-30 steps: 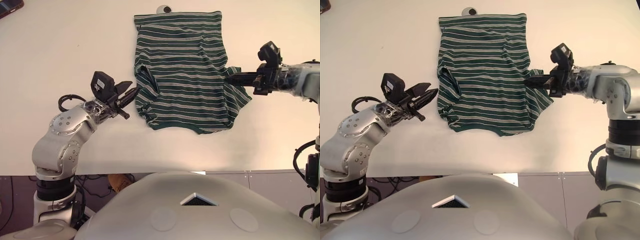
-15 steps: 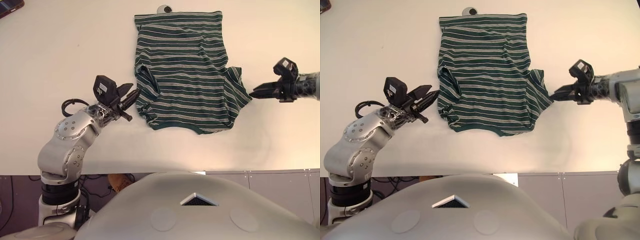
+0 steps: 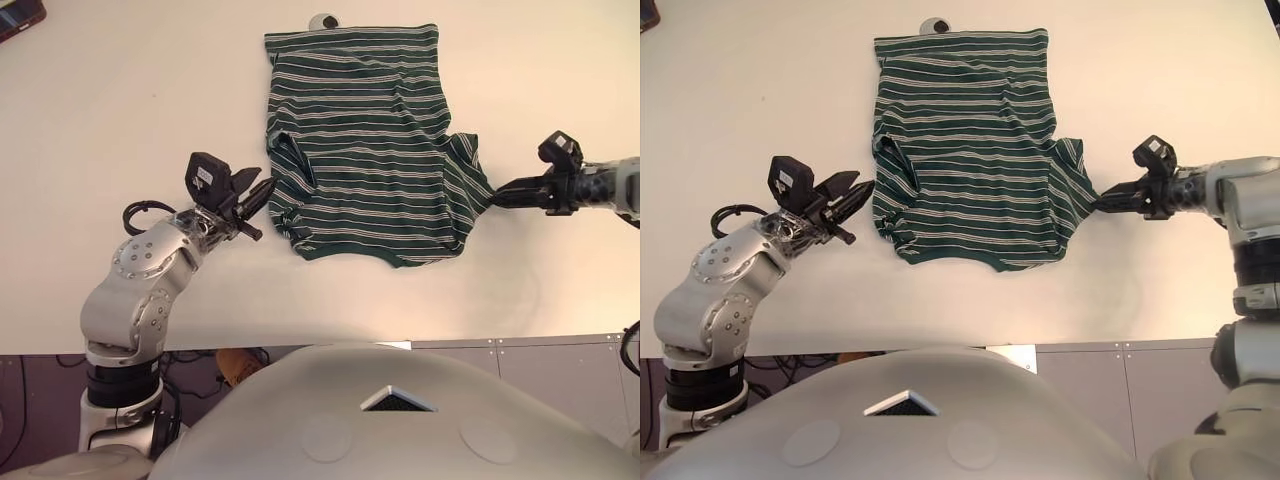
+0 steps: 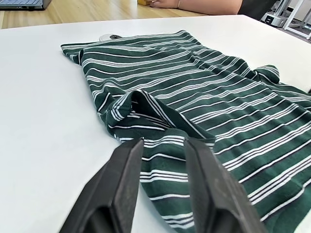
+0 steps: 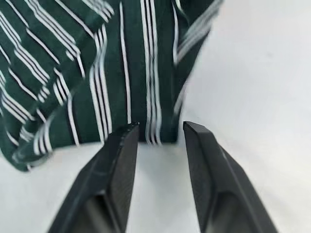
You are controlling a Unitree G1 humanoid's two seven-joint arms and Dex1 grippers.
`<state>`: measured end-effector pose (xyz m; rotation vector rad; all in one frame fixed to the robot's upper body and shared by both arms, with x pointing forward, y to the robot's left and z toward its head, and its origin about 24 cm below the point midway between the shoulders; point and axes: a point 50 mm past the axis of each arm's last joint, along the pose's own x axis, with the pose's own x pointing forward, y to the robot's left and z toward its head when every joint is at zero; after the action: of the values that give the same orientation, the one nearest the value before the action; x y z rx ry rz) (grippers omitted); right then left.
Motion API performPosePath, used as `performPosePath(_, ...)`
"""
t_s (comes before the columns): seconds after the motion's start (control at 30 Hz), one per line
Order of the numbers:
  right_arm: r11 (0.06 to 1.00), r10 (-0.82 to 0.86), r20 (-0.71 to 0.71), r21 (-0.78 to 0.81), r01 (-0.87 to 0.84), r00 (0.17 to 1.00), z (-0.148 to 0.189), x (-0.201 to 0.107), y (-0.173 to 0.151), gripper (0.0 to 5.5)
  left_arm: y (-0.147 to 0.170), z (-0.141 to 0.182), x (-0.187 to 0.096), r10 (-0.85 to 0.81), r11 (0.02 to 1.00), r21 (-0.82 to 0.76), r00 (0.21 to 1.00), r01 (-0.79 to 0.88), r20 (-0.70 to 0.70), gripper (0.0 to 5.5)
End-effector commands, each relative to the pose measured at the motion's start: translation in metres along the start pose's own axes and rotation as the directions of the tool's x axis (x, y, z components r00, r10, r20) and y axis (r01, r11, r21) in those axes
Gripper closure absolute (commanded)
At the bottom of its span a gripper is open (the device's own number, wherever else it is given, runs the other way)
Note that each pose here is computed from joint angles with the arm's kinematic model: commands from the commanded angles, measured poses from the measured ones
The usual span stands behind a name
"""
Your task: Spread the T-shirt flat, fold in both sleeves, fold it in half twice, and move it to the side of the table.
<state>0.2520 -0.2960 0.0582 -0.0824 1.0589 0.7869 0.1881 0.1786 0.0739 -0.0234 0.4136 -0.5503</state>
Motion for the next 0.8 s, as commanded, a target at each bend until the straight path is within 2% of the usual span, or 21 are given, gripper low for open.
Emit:
performPosePath(0.03,0.997,0.050,-0.070,0.061,-0.045,0.996,-0.020,0.022,0.008,4.53,0.002,-0.001,0.000,0.014,1.000,0.005,1.000,-0.014,0.001,4.03)
performPosePath(0.23,0.999,0.032,0.003,0.039,-0.032,0.999,-0.001,0.023,0.009,5.47,0.006,0.000,-0.001,0.025,1.000,0.005,1.000,-0.025,0.003,4.03)
performPosePath(0.37,0.996,0.088,0.148,-0.011,-0.087,0.985,0.050,0.002,0.018,5.47,0.006,-0.002,-0.004,0.037,0.999,-0.005,0.999,-0.037,0.005,4.03)
performPosePath(0.47,0.987,0.158,0.192,-0.062,-0.149,0.969,0.077,-0.007,0.032,5.47,0.005,-0.002,-0.002,0.040,0.999,-0.009,0.999,-0.040,0.011,4.03)
performPosePath(0.63,0.966,0.249,0.190,-0.122,-0.229,0.950,0.091,-0.004,0.054,5.47,0.005,-0.002,-0.001,0.037,0.999,-0.009,0.999,-0.037,0.014,4.03)
performPosePath(0.8,0.932,0.324,0.085,-0.198,-0.303,0.942,0.085,0.031,0.081,5.47,0.007,0.001,0.000,0.038,0.999,-0.001,0.999,-0.038,0.019,4.03)
